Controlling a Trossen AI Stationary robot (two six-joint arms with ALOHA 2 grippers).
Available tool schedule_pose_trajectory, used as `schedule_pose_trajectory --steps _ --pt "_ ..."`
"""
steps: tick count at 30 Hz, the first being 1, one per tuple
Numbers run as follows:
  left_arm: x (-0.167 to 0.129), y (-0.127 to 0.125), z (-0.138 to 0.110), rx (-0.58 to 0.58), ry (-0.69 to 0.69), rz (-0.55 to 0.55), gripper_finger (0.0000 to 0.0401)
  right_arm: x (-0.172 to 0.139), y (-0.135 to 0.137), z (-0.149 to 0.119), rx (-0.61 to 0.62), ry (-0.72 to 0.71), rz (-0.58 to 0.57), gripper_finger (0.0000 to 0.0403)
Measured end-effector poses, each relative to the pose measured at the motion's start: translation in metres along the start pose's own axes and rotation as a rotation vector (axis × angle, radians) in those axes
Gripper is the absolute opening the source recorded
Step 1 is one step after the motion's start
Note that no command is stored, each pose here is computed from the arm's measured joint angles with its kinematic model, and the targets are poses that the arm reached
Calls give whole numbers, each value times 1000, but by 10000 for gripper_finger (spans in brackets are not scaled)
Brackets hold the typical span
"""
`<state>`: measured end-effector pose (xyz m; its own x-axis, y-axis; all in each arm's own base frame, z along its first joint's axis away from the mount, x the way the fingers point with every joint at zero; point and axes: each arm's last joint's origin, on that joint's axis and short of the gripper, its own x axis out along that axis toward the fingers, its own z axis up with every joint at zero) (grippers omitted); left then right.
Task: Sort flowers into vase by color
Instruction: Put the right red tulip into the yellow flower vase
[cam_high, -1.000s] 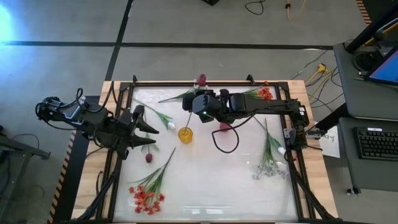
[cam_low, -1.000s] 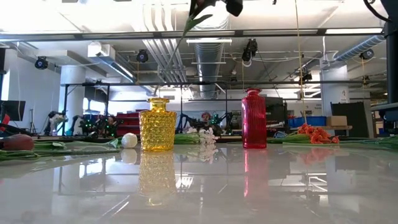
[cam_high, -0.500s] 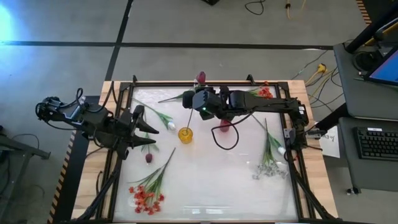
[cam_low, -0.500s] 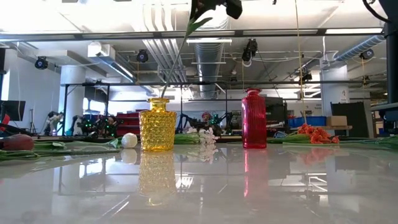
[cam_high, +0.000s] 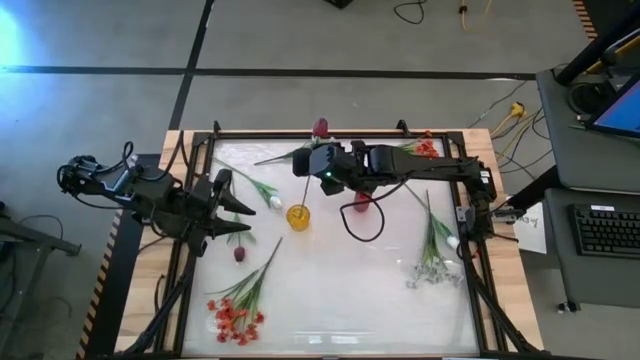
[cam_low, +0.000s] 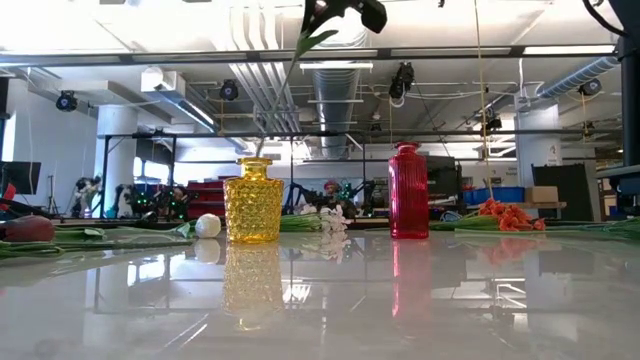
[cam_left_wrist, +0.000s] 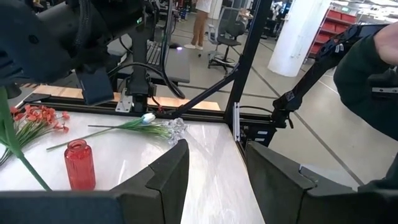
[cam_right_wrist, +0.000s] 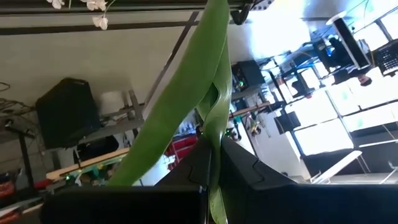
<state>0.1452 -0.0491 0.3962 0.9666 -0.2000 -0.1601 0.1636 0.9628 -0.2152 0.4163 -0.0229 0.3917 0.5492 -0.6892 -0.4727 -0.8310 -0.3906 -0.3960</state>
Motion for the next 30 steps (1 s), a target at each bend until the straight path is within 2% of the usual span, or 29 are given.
schedule_pose_trajectory --steps 6,13,20,30 --pt "0 0 0 0 2 1 148 1 0 0 2 4 -2 12" --pt "0 0 0 0 3 1 148 0 -7 -5 56 43 -59 12" --pt "0 0 0 0 3 1 148 4 -5 -7 -48 49 -44 12" --pt "1 0 -1 1 9 3 148 11 0 -2 -87 42 -20 12"
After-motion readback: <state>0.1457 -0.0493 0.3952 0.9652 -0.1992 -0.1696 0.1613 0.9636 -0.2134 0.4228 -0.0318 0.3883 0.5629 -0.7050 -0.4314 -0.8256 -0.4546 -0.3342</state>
